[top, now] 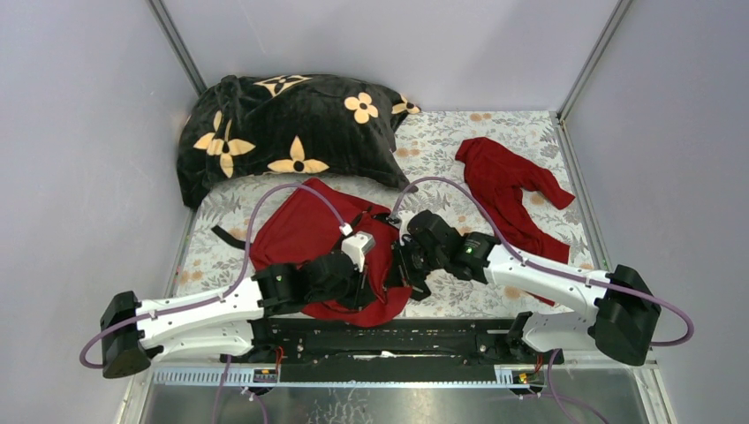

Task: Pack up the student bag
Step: Zip the student bag at the center of the board.

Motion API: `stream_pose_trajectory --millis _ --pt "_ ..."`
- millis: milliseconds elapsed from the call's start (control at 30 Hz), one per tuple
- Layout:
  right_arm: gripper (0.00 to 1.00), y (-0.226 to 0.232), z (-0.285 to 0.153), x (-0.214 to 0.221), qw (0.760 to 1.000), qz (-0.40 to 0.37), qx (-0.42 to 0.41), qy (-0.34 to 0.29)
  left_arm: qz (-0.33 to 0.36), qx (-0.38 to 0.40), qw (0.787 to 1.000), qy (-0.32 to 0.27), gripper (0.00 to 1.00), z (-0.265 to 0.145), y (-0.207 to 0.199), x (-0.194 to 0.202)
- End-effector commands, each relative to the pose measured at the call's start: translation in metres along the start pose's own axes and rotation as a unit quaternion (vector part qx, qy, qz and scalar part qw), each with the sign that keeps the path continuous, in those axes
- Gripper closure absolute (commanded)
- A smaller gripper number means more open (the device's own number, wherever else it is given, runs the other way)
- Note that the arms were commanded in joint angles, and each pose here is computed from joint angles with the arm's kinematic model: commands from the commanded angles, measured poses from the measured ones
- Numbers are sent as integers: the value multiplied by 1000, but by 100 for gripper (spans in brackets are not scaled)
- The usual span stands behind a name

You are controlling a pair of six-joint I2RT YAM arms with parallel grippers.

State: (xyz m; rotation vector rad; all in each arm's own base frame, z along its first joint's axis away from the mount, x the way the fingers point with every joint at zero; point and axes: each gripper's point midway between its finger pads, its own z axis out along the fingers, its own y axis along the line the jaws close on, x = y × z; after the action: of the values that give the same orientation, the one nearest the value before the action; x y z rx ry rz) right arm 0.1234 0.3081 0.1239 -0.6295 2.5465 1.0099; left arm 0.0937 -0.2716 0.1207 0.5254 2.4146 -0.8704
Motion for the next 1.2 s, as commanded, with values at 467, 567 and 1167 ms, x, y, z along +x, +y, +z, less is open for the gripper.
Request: stream_pose_trajectory --millis 467,567,1167 --pt "73 21 -22 -11 999 2 -18 -41 -16 -51 995 -83 67 -25 16 -32" --pt "61 34 -23 -14 998 1 -49 -43 -14 -59 995 -84 44 -27 15 -37" --pt "18 -15 -84 -64 973 -4 108 -206 -14 -86 988 -125 46 -45 5 -70"
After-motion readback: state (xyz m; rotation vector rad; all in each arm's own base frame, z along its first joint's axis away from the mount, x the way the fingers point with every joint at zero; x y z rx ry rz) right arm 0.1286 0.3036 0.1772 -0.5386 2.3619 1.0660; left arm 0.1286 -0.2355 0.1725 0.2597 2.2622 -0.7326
